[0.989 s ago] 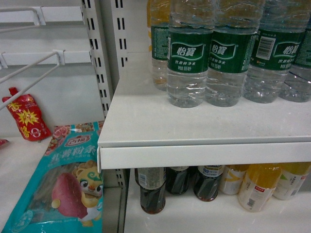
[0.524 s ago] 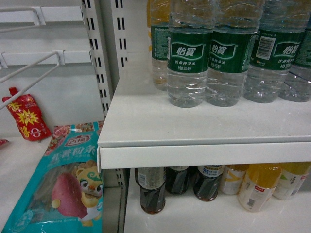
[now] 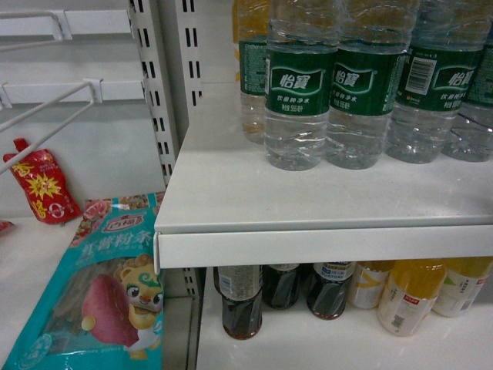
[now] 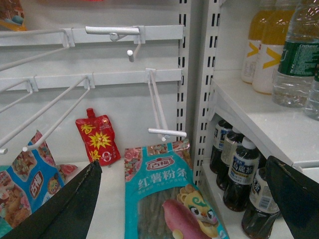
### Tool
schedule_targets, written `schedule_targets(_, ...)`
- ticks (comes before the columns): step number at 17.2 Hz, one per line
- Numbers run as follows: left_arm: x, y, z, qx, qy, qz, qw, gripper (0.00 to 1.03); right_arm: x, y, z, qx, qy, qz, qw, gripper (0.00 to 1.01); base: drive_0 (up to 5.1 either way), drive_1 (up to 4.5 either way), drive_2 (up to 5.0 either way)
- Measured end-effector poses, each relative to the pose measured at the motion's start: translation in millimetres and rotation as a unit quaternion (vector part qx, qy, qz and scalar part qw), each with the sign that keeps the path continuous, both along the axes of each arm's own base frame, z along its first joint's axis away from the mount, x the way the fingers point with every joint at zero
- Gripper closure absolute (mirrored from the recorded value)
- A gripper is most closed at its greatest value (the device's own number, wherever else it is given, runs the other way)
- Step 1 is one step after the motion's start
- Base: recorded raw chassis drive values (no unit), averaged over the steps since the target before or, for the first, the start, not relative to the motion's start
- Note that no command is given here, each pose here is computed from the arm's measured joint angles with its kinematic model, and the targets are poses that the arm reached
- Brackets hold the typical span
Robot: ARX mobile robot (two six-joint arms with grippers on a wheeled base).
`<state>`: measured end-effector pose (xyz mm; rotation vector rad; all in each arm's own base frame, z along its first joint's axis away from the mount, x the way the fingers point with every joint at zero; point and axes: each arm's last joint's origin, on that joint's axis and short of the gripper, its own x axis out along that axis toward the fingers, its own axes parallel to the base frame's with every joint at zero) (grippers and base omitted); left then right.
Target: Move water from second to third shelf
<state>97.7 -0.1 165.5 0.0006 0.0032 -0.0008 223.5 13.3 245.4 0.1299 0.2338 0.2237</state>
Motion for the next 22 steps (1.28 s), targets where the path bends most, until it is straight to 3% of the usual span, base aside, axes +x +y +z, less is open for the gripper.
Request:
schedule_targets(5, 0, 0.0, 0, 0.0, 0.0, 0.0, 1.0, 0.05, 24, 14.3, 4.2, 0.002, 0.014, 0.022, 0.9997, 0.61, 0.0, 0.0, 0.0)
schedule_targets(10, 0, 0.0, 0, 0.0, 0.0, 0.0, 1.0, 0.05, 45, 17.7, 0.4, 0.005, 0.043, 0.003, 0.9991, 0.61, 0.0, 0.0, 0.0)
schedule_targets(16, 0, 0.0, 0, 0.0, 0.0, 0.0, 1.0, 0.05, 65, 28.7, -1.6, 0.004, 0.069, 0.003, 0.9976, 0.61, 0.0, 0.0, 0.0)
schedule_targets(22, 0, 0.0, 0, 0.0, 0.0, 0.0, 1.0, 0.05, 81, 35.2, 0.3, -0.006, 0.077, -0.013, 0.9969, 0.61, 0.0, 0.0, 0.0)
